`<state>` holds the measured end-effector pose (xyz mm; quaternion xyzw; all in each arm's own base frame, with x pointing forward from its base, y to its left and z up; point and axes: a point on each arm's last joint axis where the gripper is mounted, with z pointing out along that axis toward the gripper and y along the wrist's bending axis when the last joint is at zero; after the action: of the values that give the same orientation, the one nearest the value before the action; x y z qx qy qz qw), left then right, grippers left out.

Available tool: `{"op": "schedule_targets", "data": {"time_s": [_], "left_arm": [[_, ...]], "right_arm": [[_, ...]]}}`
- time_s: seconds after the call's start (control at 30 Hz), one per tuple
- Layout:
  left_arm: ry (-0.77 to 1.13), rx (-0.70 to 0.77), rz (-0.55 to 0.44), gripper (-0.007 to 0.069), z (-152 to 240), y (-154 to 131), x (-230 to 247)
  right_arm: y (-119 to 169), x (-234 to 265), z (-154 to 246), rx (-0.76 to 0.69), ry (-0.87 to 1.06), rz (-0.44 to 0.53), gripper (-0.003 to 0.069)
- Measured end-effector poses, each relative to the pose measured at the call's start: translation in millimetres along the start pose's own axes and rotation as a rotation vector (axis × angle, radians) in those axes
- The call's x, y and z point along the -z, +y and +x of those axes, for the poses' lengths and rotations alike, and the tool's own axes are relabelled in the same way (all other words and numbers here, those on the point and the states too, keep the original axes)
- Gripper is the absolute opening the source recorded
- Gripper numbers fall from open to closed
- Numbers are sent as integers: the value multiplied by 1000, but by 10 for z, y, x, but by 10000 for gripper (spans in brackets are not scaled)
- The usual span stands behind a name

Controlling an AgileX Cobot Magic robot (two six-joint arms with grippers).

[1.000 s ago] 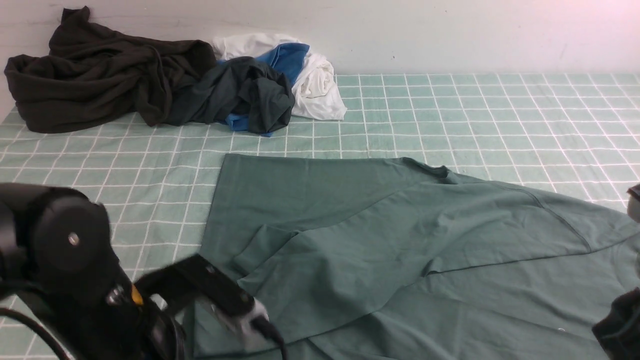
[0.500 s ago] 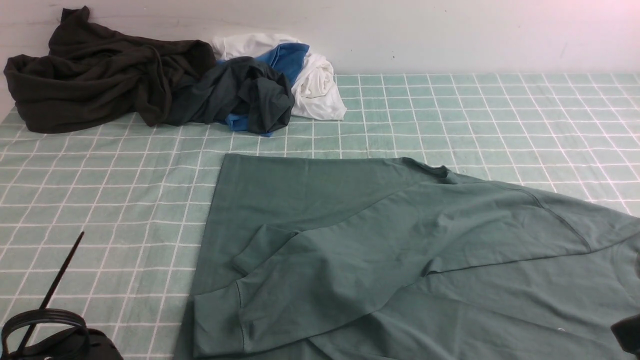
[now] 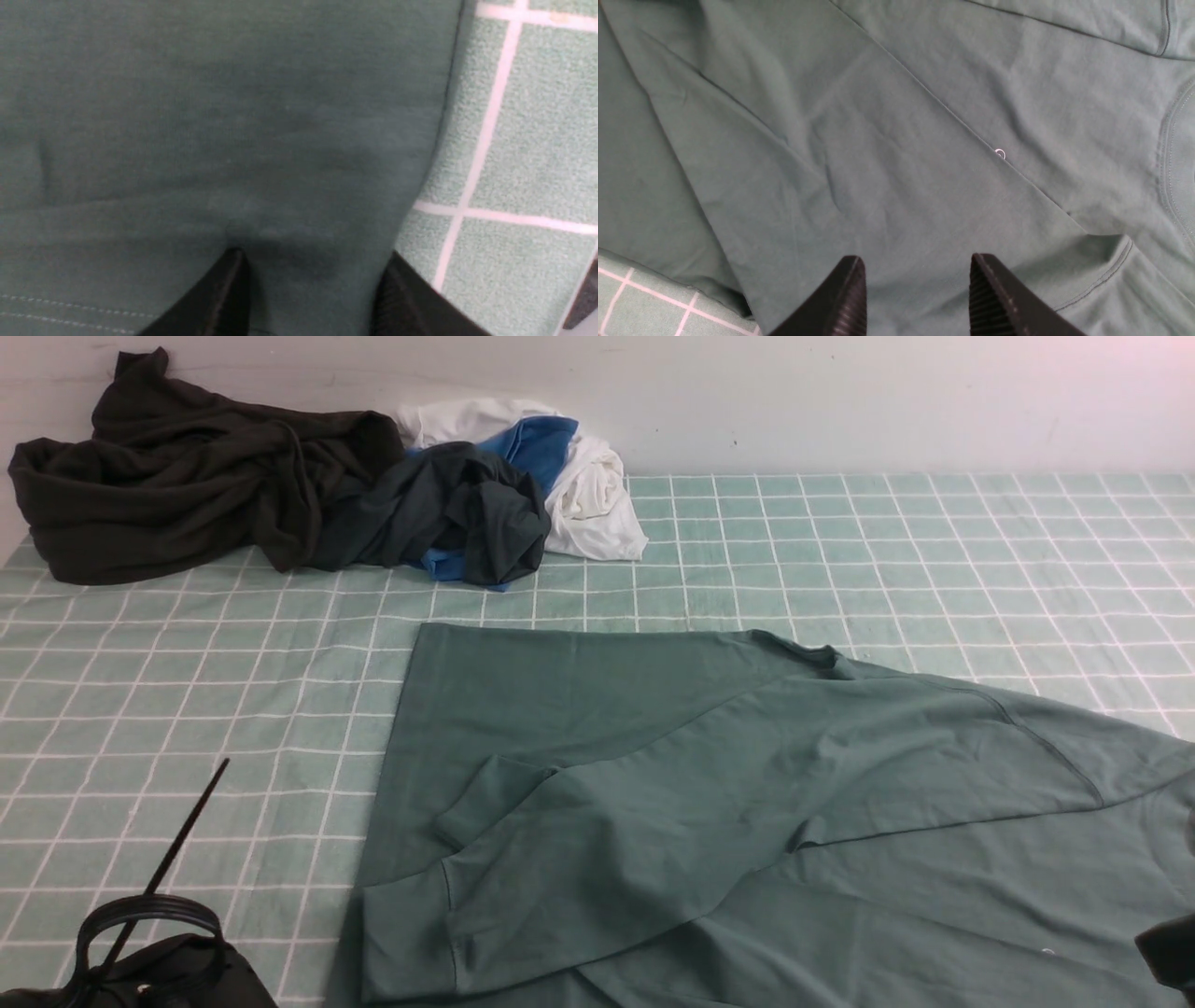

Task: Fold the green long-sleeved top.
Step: Use both arms simultaneously to clamp the lower edge of the clothing fabric

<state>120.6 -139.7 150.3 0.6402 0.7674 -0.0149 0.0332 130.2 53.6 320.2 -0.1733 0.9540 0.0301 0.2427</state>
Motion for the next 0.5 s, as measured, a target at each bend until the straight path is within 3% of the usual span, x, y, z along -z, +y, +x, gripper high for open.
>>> {"op": "schedule_targets", "data": {"time_s": [0.03, 0.17, 0.37, 0.5], "left_arm": [[-7, 40, -4, 211, -22, 13, 19], [-11, 122, -1, 46, -63, 32, 62], [29, 211, 13, 6, -110, 66, 180], [43, 320, 17, 6, -67, 111, 347]], "right_arm": [[0, 0, 0, 0, 0, 0, 298], [0, 0, 2, 0, 2, 0, 298], [0, 0, 10, 49, 11, 0, 298], [21, 0, 17, 198, 16, -25, 298]]}}
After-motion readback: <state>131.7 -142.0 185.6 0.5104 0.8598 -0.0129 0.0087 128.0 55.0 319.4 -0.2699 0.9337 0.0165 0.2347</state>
